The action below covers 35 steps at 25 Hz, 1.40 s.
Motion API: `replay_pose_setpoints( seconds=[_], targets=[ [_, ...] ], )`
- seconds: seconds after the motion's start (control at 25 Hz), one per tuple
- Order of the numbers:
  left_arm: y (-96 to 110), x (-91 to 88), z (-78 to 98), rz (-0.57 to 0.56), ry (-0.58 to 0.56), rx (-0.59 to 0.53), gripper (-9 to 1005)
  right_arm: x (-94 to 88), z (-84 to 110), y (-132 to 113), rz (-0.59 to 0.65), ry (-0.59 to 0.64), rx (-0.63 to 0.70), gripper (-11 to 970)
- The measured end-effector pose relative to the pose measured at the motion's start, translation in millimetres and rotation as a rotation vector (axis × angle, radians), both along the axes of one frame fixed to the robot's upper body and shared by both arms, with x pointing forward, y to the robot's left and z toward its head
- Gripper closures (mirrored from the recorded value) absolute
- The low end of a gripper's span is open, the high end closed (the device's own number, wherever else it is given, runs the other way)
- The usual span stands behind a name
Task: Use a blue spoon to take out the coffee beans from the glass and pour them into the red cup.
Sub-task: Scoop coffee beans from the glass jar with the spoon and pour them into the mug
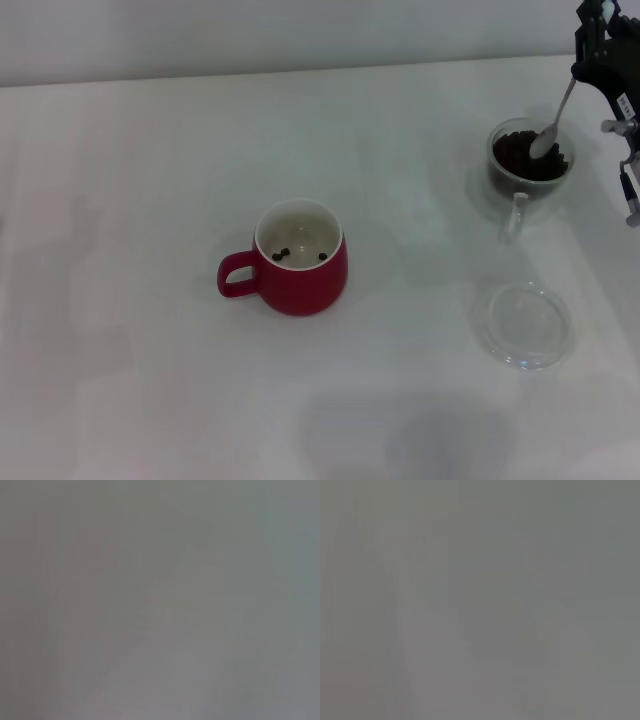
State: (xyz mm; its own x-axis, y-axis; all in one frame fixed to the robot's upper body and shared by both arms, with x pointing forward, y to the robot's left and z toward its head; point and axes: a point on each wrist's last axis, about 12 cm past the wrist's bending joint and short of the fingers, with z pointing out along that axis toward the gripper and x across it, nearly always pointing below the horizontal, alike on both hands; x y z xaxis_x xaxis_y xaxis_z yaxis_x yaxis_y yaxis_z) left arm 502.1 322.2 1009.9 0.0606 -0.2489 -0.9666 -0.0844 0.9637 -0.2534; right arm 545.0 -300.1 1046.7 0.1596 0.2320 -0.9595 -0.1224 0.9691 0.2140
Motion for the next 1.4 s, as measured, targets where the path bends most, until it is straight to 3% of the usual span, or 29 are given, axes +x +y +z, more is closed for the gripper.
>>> replay_pose_setpoints(
  seconds=[0.64, 1.4],
  targets=[
    [-2.2, 4.0, 1.6, -0.008, -0.003, -0.001, 120, 2.8, -9.1, 2.5, -0.017, 0.075, -0.076, 800],
    [-3.1, 4.4, 1.4, -0.009, -0.001, 0.0, 120, 4.3, -11.5, 13.0, -0.074, 0.106, 0.063, 798]
  ],
)
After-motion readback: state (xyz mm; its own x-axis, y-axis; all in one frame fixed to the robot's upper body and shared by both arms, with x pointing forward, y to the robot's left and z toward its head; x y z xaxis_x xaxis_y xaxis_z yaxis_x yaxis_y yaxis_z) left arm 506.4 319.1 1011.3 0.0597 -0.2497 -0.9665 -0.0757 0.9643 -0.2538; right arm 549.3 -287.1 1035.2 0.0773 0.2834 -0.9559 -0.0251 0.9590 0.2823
